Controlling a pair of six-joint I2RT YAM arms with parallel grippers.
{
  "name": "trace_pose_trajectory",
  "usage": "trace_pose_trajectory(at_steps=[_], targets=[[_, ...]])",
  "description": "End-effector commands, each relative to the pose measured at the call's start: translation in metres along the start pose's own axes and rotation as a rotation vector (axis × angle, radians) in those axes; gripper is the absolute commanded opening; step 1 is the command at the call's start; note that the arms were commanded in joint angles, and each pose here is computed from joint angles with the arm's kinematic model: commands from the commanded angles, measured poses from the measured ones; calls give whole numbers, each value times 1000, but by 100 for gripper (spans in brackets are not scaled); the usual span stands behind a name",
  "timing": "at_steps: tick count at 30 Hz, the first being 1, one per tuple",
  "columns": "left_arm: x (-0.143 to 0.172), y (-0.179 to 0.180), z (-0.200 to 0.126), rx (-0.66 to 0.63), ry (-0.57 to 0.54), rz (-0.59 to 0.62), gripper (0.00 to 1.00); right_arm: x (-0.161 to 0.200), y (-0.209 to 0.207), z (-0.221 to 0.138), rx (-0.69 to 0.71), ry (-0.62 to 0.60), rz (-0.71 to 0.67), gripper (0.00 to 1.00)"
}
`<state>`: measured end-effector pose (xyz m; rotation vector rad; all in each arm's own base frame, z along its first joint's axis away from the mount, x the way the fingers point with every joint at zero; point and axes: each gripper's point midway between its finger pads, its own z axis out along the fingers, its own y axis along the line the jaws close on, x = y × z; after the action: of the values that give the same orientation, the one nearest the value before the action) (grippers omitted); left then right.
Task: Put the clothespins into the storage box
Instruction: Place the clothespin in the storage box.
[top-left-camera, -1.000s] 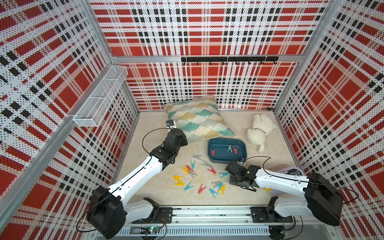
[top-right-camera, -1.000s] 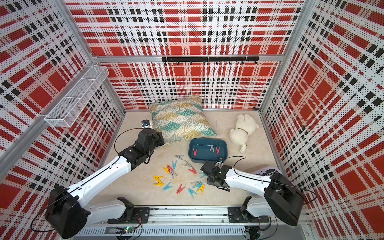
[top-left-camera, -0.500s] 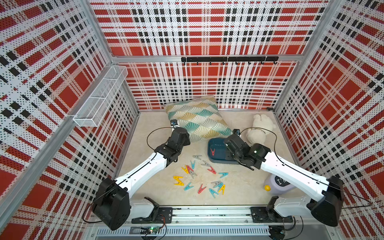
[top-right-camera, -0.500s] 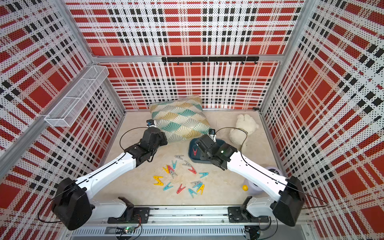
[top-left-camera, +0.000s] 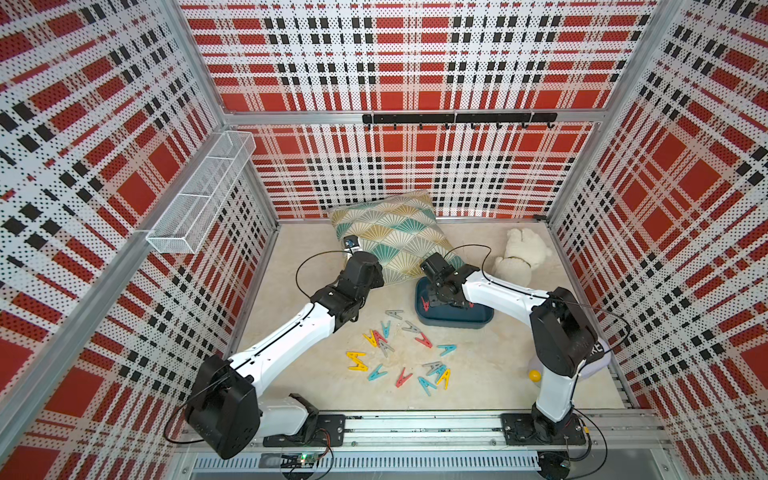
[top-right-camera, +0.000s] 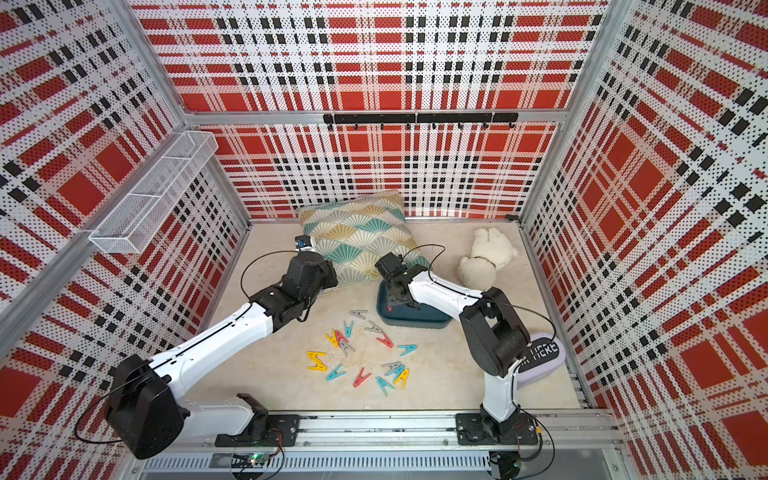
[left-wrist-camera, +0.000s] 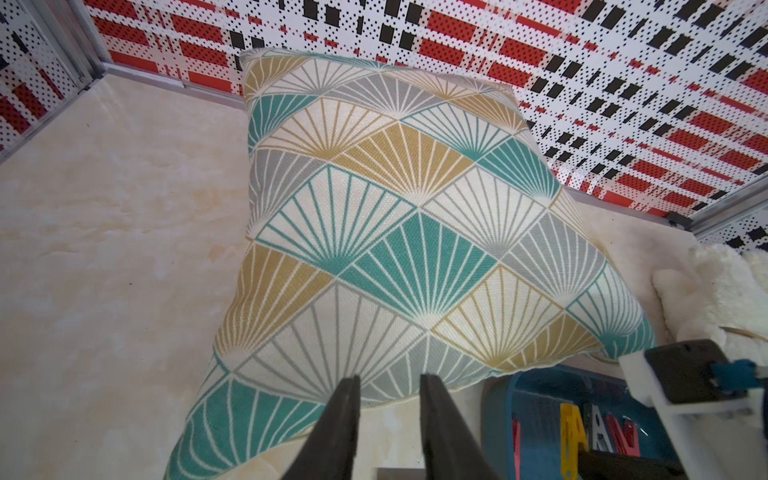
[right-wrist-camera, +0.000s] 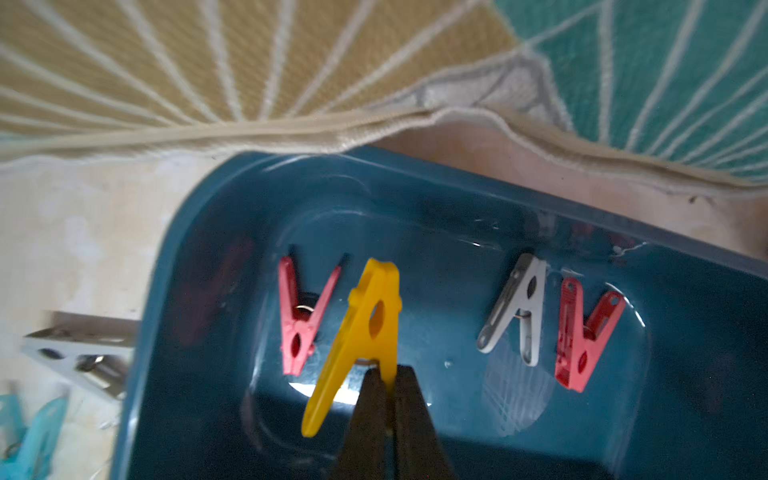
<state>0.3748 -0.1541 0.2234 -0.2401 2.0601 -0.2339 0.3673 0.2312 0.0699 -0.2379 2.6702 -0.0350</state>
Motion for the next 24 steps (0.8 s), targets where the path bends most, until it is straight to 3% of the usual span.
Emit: trace_pose_trajectory(at_steps=[1, 14, 24], targets=[[-18, 1, -9, -5, -42, -10, 31, 0, -8, 11, 23, 2, -27, 6], [-19, 5, -13, -11, -49, -14, 31, 12, -31, 51, 101, 64, -40, 5], [-21, 7, -18, -12, -57, -19, 31, 17, -50, 54, 177, 59, -26, 10]])
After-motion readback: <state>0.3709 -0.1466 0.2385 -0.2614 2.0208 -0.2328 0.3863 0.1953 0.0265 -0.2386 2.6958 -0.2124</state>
